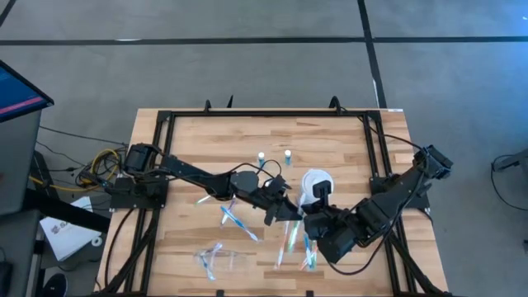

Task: Pick & Place toothbrushing station
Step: Put the right green toothbrush into the transparent organizer

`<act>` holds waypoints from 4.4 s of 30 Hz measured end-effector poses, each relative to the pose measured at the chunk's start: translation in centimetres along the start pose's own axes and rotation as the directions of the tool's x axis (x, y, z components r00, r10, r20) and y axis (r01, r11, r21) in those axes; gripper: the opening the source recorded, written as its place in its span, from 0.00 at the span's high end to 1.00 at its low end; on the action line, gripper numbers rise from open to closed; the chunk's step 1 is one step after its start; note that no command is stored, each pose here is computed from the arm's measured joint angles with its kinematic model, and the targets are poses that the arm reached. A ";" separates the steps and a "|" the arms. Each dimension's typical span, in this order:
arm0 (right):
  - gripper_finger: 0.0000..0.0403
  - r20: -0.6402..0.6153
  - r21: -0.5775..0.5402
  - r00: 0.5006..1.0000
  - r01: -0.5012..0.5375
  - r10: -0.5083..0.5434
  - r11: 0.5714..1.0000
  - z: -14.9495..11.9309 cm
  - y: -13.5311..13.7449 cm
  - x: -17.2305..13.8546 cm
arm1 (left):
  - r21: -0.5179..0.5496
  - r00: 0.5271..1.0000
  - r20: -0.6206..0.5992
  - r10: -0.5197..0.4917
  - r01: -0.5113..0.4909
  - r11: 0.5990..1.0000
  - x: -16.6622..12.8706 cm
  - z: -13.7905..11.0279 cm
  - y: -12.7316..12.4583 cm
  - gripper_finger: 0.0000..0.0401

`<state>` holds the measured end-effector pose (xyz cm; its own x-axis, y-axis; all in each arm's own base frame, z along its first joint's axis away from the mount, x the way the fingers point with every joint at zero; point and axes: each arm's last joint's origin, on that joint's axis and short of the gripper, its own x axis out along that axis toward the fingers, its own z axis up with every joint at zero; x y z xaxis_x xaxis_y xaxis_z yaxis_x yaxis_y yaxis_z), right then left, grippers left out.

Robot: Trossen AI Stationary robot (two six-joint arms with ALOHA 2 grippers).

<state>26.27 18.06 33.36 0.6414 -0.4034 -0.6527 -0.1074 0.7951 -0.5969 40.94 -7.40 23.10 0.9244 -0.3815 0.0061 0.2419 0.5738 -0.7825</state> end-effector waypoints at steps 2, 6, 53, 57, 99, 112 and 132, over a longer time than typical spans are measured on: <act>1.00 0.001 0.004 1.000 -0.001 0.001 1.000 0.1 -0.2 0.2 | 0.002 1.000 0.000 0.000 0.000 1.000 0.0 0.0 0.0 0.63; 1.00 -0.001 0.011 1.000 0.001 -0.001 1.000 0.1 -0.3 0.3 | 0.003 1.000 0.002 -0.003 0.003 1.000 0.0 0.0 0.0 0.63; 0.60 0.146 0.043 0.986 -0.083 0.075 0.996 1.4 0.7 -3.9 | 0.144 0.996 -0.084 -0.005 0.018 0.989 -0.2 -0.2 0.3 0.97; 0.63 0.151 0.072 0.986 -0.081 0.069 0.994 1.4 0.9 -4.2 | 0.187 0.995 -0.104 -0.003 0.022 0.982 -1.1 -0.8 -0.2 0.97; 0.72 0.129 0.166 0.990 -0.068 0.047 0.984 1.7 -0.3 -2.9 | 0.610 0.952 0.243 0.188 -0.300 0.734 -18.4 -9.1 -10.7 0.97; 0.72 0.117 0.166 0.992 -0.067 0.047 0.984 1.4 0.2 -2.3 | 0.644 0.944 0.204 0.260 -0.329 0.691 -20.8 -12.4 -12.7 0.97; 0.72 0.118 0.191 0.992 -0.070 0.048 0.979 1.4 0.3 -2.3 | 0.697 0.960 0.157 0.230 -0.273 0.663 -24.3 -17.5 -15.4 0.96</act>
<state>25.82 19.82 35.36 0.7207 -0.3086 -0.6207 -0.0051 0.8931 -0.4499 9.61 -19.69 24.09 0.9897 -0.1208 -0.0763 0.1141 0.9897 -0.0869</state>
